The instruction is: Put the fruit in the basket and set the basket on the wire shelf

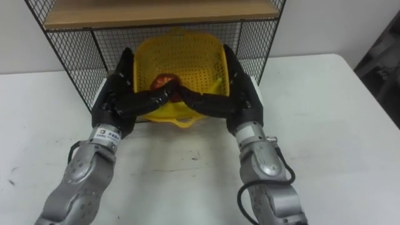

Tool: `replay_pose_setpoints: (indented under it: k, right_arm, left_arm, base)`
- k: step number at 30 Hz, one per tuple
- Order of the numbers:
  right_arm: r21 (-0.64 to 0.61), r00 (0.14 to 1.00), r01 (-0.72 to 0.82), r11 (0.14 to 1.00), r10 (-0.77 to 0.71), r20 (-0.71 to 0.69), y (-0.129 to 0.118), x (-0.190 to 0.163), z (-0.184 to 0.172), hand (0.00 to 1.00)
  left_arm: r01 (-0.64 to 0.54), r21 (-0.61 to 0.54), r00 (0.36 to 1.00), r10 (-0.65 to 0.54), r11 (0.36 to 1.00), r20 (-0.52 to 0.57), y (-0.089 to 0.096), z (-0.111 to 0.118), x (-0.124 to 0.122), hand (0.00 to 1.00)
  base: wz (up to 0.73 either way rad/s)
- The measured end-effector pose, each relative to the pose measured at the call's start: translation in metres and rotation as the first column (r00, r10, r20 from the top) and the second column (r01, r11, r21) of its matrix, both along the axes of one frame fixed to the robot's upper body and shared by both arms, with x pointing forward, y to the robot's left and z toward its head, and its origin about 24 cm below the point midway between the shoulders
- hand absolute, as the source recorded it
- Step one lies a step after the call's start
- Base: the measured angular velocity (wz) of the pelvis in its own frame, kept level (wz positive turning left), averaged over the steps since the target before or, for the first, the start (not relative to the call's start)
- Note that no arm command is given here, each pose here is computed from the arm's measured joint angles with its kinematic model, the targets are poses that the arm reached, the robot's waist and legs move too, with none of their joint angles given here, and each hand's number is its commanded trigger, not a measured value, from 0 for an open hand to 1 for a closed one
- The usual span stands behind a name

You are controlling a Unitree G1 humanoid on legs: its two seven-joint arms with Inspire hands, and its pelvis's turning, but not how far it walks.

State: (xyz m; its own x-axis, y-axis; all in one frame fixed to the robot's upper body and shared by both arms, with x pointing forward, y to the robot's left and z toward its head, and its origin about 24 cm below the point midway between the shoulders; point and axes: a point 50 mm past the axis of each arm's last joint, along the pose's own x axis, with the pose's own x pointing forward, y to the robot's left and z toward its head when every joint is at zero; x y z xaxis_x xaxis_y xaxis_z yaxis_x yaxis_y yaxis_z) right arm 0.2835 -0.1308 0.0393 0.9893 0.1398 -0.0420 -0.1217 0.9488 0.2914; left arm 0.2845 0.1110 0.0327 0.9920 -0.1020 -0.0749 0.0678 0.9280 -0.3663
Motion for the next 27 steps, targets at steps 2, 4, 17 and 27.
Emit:
replay_pose_setpoints:
  k: [2,4,17,27]
  right_arm:
    - [-0.008,1.0,0.004,1.0,-0.004,-0.014,0.001,0.004,0.001,0.0]
    - [-0.011,0.999,0.01,1.0,-0.011,-0.034,0.003,0.009,0.0,0.0]
    - [0.005,0.985,0.053,0.999,-0.051,-0.163,0.014,0.054,0.011,0.0]
    - [0.139,0.97,0.111,0.984,-0.077,-0.233,0.02,0.073,0.02,0.0]
  left_arm:
    - [-0.012,0.002,1.0,0.012,1.0,-0.023,-0.002,0.0,0.006,0.0]
    - [-0.024,0.004,0.999,0.024,1.0,-0.046,-0.004,0.0,0.013,0.0]
    - [-0.118,-0.033,0.974,0.109,0.992,-0.199,0.0,0.009,0.056,0.0]
    - [-0.131,-0.04,0.961,0.117,0.991,-0.249,0.009,0.013,0.062,0.0]
  base:
    - [0.0]
    - [0.0]
    - [-0.05]
    - [-0.02]
